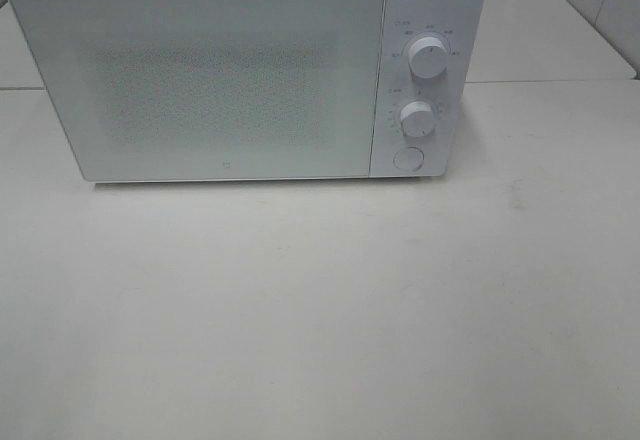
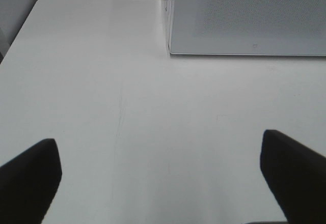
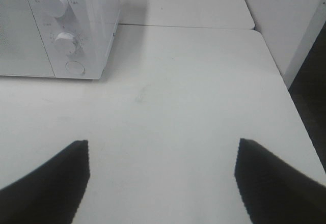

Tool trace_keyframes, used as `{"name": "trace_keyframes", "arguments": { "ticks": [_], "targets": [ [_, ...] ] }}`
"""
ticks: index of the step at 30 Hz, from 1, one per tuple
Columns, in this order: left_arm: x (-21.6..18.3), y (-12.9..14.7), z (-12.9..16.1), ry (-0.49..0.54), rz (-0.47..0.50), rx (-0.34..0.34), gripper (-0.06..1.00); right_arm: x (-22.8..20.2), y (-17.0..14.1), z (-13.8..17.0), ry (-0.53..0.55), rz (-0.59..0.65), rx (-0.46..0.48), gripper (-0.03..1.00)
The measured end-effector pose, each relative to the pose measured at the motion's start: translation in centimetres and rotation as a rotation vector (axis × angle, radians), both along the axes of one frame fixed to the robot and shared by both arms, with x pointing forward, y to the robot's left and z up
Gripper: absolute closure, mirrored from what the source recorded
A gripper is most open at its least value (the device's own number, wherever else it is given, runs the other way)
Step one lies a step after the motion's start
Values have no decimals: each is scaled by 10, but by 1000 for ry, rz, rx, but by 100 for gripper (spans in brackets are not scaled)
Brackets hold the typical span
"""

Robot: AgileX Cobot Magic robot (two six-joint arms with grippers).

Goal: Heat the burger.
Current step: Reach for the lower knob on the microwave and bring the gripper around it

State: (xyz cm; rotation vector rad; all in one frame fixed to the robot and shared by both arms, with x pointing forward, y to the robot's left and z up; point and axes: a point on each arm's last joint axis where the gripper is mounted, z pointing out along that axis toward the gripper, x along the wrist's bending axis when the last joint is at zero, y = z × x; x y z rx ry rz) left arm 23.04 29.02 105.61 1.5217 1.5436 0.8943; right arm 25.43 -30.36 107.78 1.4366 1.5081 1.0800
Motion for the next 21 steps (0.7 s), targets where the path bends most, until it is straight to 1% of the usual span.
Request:
{"name": "trace_keyframes", "arguments": {
  "ticks": [5,17,21],
  "targets": [
    [0,0,0,0,0,0,-4,22,4,8,-25,12,-2,20],
    [0,0,0,-1,0,0,-4,68,13,12,-5,32,-12,20],
    [0,0,0,-1,0,0,-4,91,18,11,-11,43,-13,20]
  ]
}}
